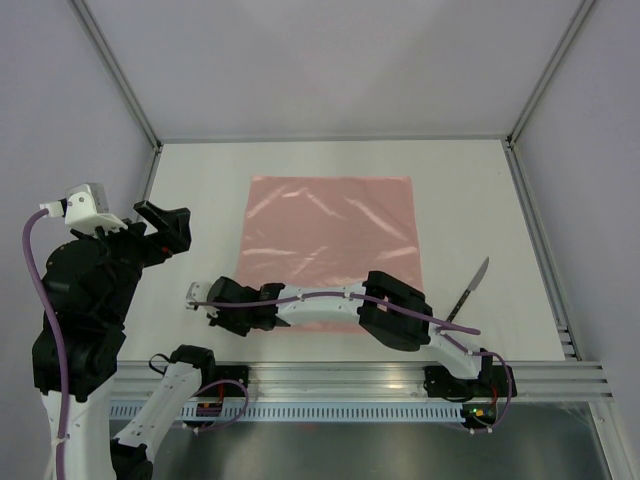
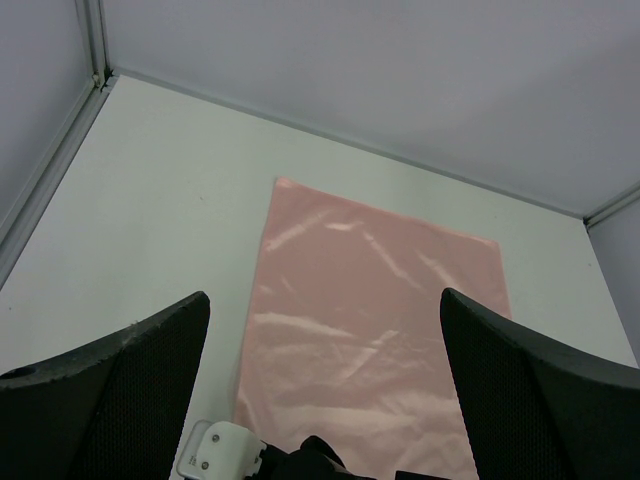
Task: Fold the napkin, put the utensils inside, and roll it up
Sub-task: Fold the napkin
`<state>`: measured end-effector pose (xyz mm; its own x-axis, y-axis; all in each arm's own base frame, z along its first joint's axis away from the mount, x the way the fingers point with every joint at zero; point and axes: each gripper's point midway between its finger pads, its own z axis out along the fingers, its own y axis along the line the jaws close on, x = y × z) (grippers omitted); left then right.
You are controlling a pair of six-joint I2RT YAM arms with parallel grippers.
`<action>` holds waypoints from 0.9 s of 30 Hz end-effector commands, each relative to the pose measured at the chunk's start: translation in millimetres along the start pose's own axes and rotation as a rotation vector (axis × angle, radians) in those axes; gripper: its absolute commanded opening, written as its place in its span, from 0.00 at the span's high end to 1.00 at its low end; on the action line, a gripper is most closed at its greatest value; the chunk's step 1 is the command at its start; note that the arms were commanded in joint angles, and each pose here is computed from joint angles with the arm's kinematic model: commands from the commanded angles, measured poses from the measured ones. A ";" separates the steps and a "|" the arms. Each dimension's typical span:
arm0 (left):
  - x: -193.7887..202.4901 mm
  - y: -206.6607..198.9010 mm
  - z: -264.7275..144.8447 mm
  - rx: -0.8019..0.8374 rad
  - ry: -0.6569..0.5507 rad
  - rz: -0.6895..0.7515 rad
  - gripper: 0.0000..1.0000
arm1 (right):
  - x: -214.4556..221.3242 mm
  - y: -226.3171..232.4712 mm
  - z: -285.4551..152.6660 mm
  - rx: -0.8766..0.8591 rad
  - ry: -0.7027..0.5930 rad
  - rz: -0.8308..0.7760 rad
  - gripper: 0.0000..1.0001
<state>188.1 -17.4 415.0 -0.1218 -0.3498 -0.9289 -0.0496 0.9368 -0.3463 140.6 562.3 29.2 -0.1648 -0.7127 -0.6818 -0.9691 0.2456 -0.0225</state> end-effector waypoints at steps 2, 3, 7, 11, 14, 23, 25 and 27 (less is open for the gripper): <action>1.3 5.0 1.1 -0.017 0.008 0.053 0.00 | -12.7 -8.0 -11.3 0.041 -0.002 -0.006 1.00; 2.4 5.0 1.8 -0.017 0.012 0.054 0.00 | -13.7 -9.6 -12.5 0.045 -0.004 -0.009 0.99; 3.3 5.0 3.6 -0.018 0.017 0.053 0.00 | -19.1 -19.5 -21.8 0.066 -0.013 -0.009 1.00; 5.1 4.9 6.4 -0.020 0.024 0.055 0.00 | -19.9 -32.9 -29.8 0.085 -0.015 0.004 1.00; 5.3 3.8 7.5 -0.014 0.023 0.053 0.00 | -24.1 -41.1 -38.9 0.095 -0.026 0.011 0.99; 8.5 1.7 12.9 -0.005 0.033 0.055 0.00 | -39.3 -63.4 -61.3 0.129 -0.064 0.042 0.99; 8.7 1.8 13.2 -0.005 0.033 0.057 0.00 | -38.7 -73.4 -65.1 0.144 -0.063 0.052 1.00; 9.1 1.9 14.0 -0.005 0.035 0.058 0.00 | -39.0 -80.2 -69.6 0.151 -0.065 0.056 1.00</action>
<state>195.6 -18.9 404.8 -0.1545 -0.3436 -0.9263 -0.0608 0.9391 -0.3382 198.4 540.8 83.8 -0.2020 -0.6576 -0.7258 -0.9365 0.3465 -0.0534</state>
